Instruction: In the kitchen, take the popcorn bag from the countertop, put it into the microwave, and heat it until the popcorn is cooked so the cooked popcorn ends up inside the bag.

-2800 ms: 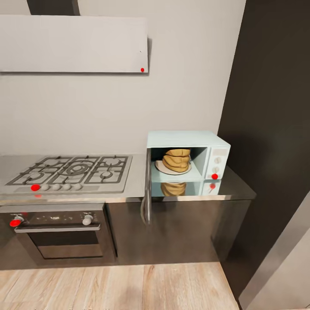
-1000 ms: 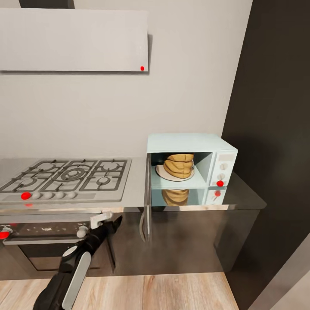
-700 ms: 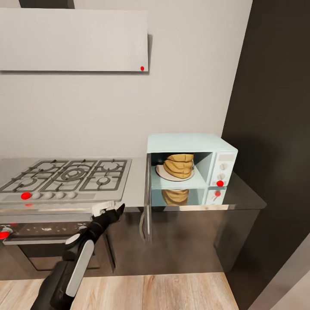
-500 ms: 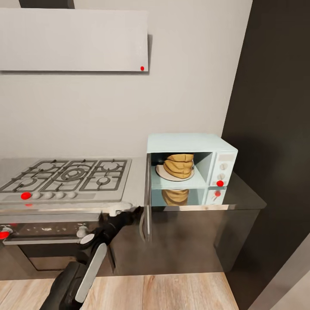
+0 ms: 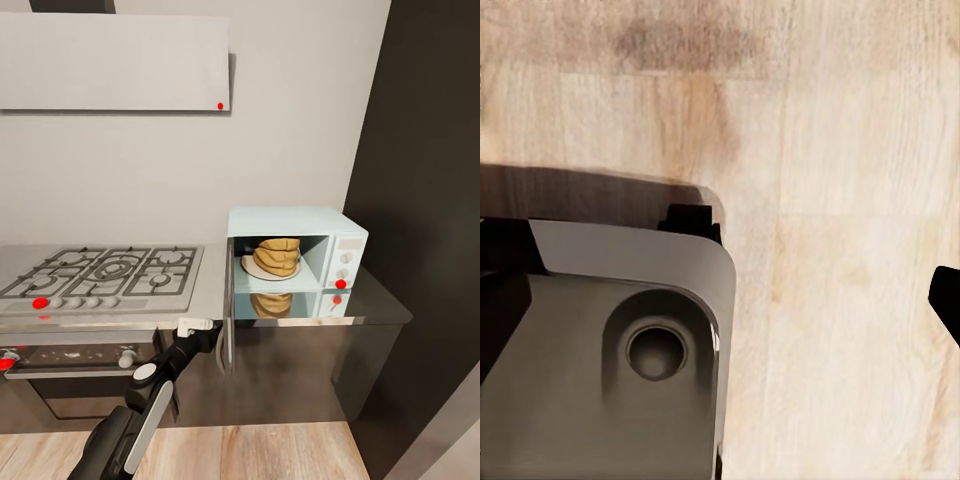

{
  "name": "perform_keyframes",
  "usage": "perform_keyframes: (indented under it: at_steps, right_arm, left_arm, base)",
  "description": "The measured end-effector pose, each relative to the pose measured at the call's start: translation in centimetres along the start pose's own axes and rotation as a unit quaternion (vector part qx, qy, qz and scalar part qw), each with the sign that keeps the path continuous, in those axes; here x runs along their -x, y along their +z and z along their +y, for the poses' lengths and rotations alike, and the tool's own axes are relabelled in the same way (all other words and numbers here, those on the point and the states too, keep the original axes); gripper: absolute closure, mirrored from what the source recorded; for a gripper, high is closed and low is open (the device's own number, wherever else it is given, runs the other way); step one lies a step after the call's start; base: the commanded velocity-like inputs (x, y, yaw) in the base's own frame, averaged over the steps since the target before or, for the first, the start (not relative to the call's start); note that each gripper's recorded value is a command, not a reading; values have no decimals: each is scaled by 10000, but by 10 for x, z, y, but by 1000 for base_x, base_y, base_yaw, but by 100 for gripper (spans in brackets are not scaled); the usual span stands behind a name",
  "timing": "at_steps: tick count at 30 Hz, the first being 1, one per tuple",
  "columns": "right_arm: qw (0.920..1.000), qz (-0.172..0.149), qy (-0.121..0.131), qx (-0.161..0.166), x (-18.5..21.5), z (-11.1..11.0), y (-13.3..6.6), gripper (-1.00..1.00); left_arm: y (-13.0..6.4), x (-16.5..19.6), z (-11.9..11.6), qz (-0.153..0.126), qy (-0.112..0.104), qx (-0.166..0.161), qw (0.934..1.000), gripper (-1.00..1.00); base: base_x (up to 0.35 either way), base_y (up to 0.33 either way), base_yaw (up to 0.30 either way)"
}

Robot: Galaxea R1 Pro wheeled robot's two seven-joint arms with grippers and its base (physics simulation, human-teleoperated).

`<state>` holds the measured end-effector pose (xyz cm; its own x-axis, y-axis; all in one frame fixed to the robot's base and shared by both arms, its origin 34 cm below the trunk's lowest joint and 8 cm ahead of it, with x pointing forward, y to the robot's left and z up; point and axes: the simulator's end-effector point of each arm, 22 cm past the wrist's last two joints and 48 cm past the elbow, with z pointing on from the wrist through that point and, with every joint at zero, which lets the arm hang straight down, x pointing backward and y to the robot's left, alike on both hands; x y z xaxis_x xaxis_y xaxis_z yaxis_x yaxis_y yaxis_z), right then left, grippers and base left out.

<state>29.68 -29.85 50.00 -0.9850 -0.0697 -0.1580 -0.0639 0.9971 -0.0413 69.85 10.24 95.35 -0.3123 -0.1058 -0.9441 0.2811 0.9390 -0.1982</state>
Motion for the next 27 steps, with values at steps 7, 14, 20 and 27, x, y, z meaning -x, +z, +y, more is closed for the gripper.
perform_keyframes:
  at_steps: [7, 14, 20, 27]
  right_arm:
    - [10000, 3, 19, 19, 0, 4, 0, -100]
    - [10000, -28, 16, 20, 3, 4, -1, -100]
    - [10000, -62, 16, 21, 6, 5, -1, -100]
    - [9999, -100, 17, 34, 9, 7, -2, -100]
  left_arm:
    - [-1, 2, -1, -18, 9, -7, 10000, -100]
    - [-2, 5, -2, -48, 35, -5, 10000, -100]
    - [-3, 8, -3, -76, 45, -4, 10000, -100]
    - [-3, 13, -12, -128, -10, -41, 9999, -100]
  base:
    - [0, 0, -73]
    - [0, 0, -172]
    - [0, 0, -177]
    - [0, 0, -177]
